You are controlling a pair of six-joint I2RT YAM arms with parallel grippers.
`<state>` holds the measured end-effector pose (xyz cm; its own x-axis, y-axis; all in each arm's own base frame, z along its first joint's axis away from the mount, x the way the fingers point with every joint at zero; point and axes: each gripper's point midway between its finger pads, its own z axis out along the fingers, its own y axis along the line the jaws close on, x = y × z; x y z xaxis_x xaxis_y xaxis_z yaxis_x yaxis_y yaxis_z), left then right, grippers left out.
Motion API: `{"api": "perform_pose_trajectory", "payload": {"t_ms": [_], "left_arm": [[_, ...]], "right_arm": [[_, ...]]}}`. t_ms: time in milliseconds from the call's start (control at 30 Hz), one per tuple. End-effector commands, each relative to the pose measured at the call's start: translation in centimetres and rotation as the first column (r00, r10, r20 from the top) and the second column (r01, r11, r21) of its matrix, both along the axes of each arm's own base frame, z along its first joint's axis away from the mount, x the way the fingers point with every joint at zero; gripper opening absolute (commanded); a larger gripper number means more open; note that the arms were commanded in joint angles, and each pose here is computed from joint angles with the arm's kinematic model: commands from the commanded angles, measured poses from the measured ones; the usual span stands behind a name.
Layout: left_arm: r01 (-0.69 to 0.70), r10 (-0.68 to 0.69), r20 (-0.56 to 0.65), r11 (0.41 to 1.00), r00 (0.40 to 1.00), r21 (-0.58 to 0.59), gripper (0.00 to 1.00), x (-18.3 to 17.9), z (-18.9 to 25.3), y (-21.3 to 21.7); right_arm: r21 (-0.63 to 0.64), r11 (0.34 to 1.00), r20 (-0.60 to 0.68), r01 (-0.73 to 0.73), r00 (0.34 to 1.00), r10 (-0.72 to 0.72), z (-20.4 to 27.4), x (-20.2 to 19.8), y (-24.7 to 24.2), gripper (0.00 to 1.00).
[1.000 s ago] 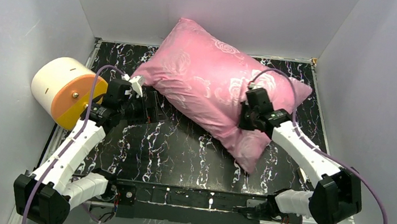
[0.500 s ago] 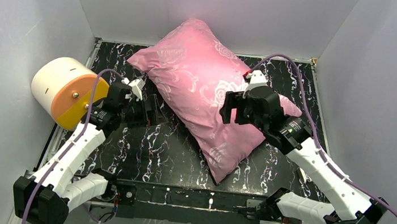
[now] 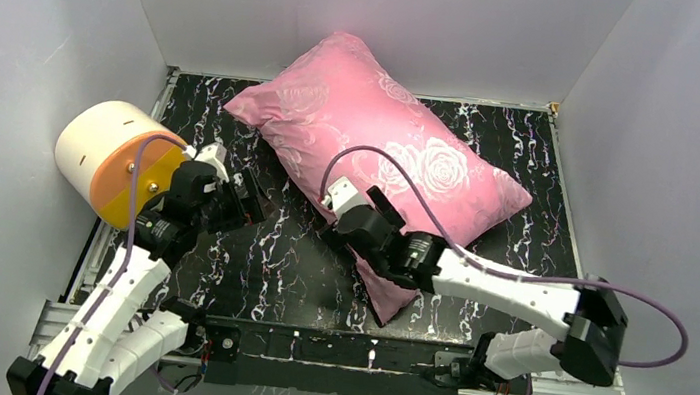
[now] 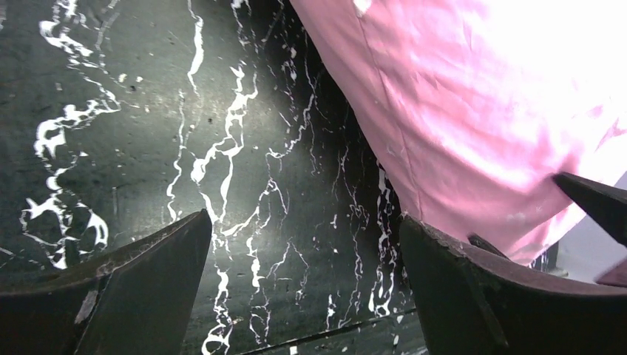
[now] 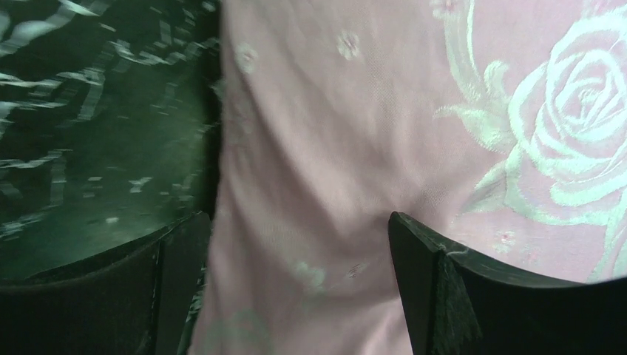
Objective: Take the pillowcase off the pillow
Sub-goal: Turn over the pillow at the center of the board.
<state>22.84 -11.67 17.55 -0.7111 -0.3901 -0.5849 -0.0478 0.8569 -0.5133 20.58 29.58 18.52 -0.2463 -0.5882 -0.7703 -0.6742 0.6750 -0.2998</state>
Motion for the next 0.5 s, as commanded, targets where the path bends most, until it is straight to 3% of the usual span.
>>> {"api": "perform_pose_trajectory", "payload": {"t_ms": [0, 133, 167, 200, 267, 400, 467], "left_arm": [[-0.113, 0.112, 0.037, 0.992, 0.993, 0.049, 0.98, -0.3, 1.0, 2.2], [-0.161, 0.158, 0.053, 0.985, 0.986, 0.062, 0.98, -0.7, 0.9, 3.2], [-0.163, 0.16, 0.057, 0.985, 0.986, 0.06, 0.98, -0.8, 0.9, 3.2], [-0.162, 0.159, 0.058, 0.985, 0.986, 0.058, 0.98, -0.9, 0.9, 3.2], [-0.157, 0.154, 0.055, 0.986, 0.987, 0.064, 0.98, -1.0, 0.9, 3.3], [-0.155, 0.152, 0.046, 0.984, 0.987, 0.086, 0.98, -1.3, 0.8, 3.6], [-0.157, 0.154, 0.046, 0.983, 0.987, 0.091, 0.98, -1.3, 0.7, 3.7]], "right_arm": [[-0.172, 0.966, 0.163, 0.192, 0.973, -0.164, -3.7, 3.3, -2.9, 0.99], [-0.303, 0.885, 0.266, 0.354, 0.923, -0.278, -8.4, 4.5, -5.6, 0.99], [-0.311, 0.862, 0.285, 0.4, 0.905, -0.316, -9.1, 4.7, -6.0, 0.95], [-0.32, 0.848, 0.288, 0.424, 0.896, -0.339, -9.6, 4.8, -6.3, 0.83], [-0.297, 0.843, 0.269, 0.449, 0.886, -0.377, -9.9, 4.8, -5.9, 0.49], [-0.151, 0.891, 0.162, 0.429, 0.9, -0.406, -6.8, 4.6, -3.2, 0.0], [-0.036, 0.927, 0.093, 0.373, 0.925, -0.368, -3.2, 4.3, -1.1, 0.0]]}}
